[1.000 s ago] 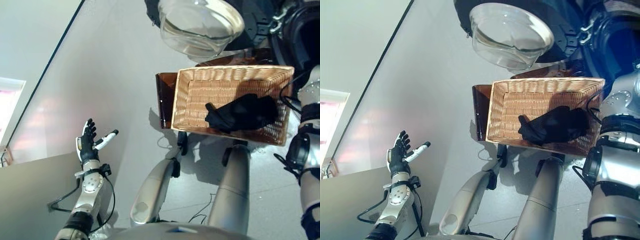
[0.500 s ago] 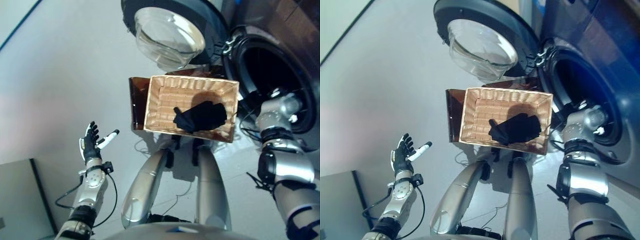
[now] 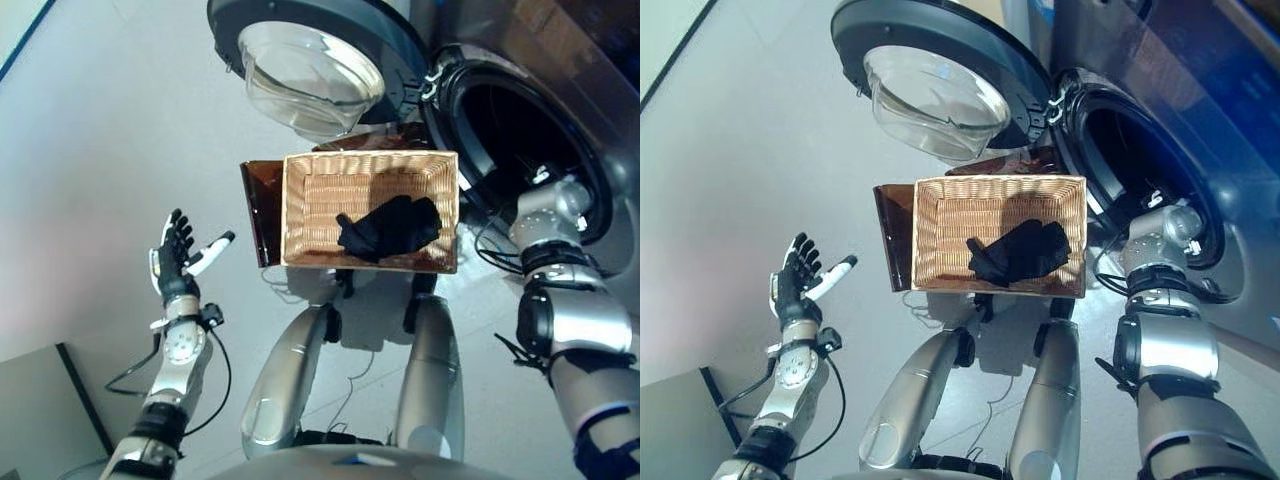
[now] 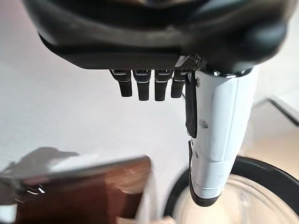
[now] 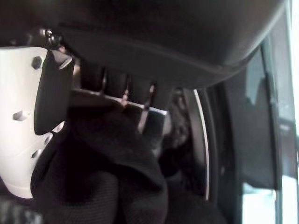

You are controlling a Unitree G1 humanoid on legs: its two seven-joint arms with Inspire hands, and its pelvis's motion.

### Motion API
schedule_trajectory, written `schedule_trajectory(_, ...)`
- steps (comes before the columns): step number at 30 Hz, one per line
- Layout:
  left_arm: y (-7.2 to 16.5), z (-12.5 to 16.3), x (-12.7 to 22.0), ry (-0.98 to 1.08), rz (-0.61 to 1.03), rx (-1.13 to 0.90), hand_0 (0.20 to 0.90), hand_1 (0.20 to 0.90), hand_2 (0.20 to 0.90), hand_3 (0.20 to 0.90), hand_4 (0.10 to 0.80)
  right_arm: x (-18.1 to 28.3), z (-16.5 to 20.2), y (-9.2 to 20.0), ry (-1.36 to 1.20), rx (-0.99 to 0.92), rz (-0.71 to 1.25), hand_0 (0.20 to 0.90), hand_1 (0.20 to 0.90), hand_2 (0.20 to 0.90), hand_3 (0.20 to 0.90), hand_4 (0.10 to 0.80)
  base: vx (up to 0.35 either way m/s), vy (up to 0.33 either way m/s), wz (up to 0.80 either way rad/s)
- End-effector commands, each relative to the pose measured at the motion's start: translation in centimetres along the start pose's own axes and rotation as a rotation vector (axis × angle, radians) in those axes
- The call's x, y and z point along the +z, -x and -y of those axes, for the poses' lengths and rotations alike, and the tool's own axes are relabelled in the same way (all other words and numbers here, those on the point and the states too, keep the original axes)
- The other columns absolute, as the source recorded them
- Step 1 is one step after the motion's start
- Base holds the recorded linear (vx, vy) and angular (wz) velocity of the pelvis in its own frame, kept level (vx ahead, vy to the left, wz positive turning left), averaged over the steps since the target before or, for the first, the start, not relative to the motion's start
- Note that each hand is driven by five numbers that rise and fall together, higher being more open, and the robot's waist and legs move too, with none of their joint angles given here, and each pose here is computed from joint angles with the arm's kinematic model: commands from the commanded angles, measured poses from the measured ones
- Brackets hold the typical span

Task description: Pick up the clothes and place them into the washing machine

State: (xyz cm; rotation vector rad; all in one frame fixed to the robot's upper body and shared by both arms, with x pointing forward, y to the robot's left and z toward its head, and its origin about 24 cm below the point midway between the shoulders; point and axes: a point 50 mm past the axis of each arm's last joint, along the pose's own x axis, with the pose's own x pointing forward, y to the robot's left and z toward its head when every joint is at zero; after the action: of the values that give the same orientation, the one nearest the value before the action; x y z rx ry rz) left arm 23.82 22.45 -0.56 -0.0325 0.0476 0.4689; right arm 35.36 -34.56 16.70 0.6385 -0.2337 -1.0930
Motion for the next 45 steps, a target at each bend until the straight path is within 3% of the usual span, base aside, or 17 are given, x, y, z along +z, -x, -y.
schedule_trajectory(1, -0.5, -2.9, 2.4, 0.018, 0.145, 0.108, 0.900, 0.900, 0.900, 0.900, 0.800, 8.2, -2.2, -0.7, -0.096, 0.080, 0.310, 0.200, 0.200, 0.200, 0.200, 0.300, 0.011, -0.056, 0.26)
schedule_trajectory(12, -1.5, -3.5, 3.8, 0.055, 0.203, 0.220, 0.900, 0.900, 0.900, 0.900, 0.800, 10.5, -2.4, -1.1, -0.143, 0.049, 0.342, 0.200, 0.200, 0.200, 0.200, 0.300, 0.026, -0.069, 0.35)
schedule_trajectory(21, -0.8, -3.4, 3.1, 0.026, 0.181, 0.205, 0.900, 0.900, 0.900, 0.900, 0.800, 16.8, -3.8, -0.4, -0.073, 0.065, 0.551, 0.200, 0.200, 0.200, 0.200, 0.300, 0.018, -0.043, 0.10)
schedule_trajectory(22, -0.9, -3.5, 3.0, 0.018, 0.174, 0.211, 0.900, 0.900, 0.900, 0.900, 0.800, 17.1, -3.6, -0.5, -0.033, 0.038, 0.572, 0.200, 0.200, 0.200, 0.200, 0.300, 0.039, -0.016, -0.09)
schedule_trajectory(25, -1.1, -4.1, 3.2, -0.020, 0.180, 0.216, 0.900, 0.900, 0.900, 0.900, 0.800, 17.3, -2.6, -1.3, 0.464, -0.096, 0.733, 0.200, 0.200, 0.200, 0.200, 0.300, 0.002, -0.017, 0.00)
schedule_trajectory(27, -1.0, -4.2, 3.1, -0.027, 0.179, 0.224, 0.900, 0.900, 0.900, 0.900, 0.800, 17.4, -2.5, -1.5, 0.588, -0.121, 0.769, 0.488, 0.488, 0.488, 0.488, 0.506, -0.012, -0.012, 0.05)
schedule_trajectory(28, -1.1, -4.2, 3.2, -0.031, 0.180, 0.221, 0.900, 0.900, 0.900, 0.900, 0.800, 17.7, -1.5, -2.1, 0.735, -0.184, 0.789, 0.900, 0.900, 0.900, 0.900, 0.800, -0.007, -0.013, 0.06)
schedule_trajectory(30, -1.2, -4.6, 3.3, -0.032, 0.174, 0.218, 0.900, 0.900, 0.900, 0.900, 0.800, 18.0, -0.4, -3.0, 1.001, -0.218, 0.765, 0.900, 0.900, 0.900, 0.900, 0.800, -0.007, -0.017, 0.08)
schedule_trajectory(34, -1.1, -5.2, 2.7, -0.015, 0.128, 0.249, 0.900, 0.900, 0.900, 0.900, 0.800, 16.2, -2.2, -2.6, 1.166, -0.117, 0.776, 0.900, 0.900, 0.900, 0.900, 0.800, 0.024, 0.001, -0.01)
schedule_trajectory(45, -1.5, -5.4, 2.6, -0.013, 0.127, 0.270, 0.900, 0.900, 0.900, 0.900, 0.800, 10.1, -3.9, -1.3, 0.908, 0.083, 0.620, 0.900, 0.900, 0.900, 0.900, 0.800, -0.001, 0.005, -0.02)
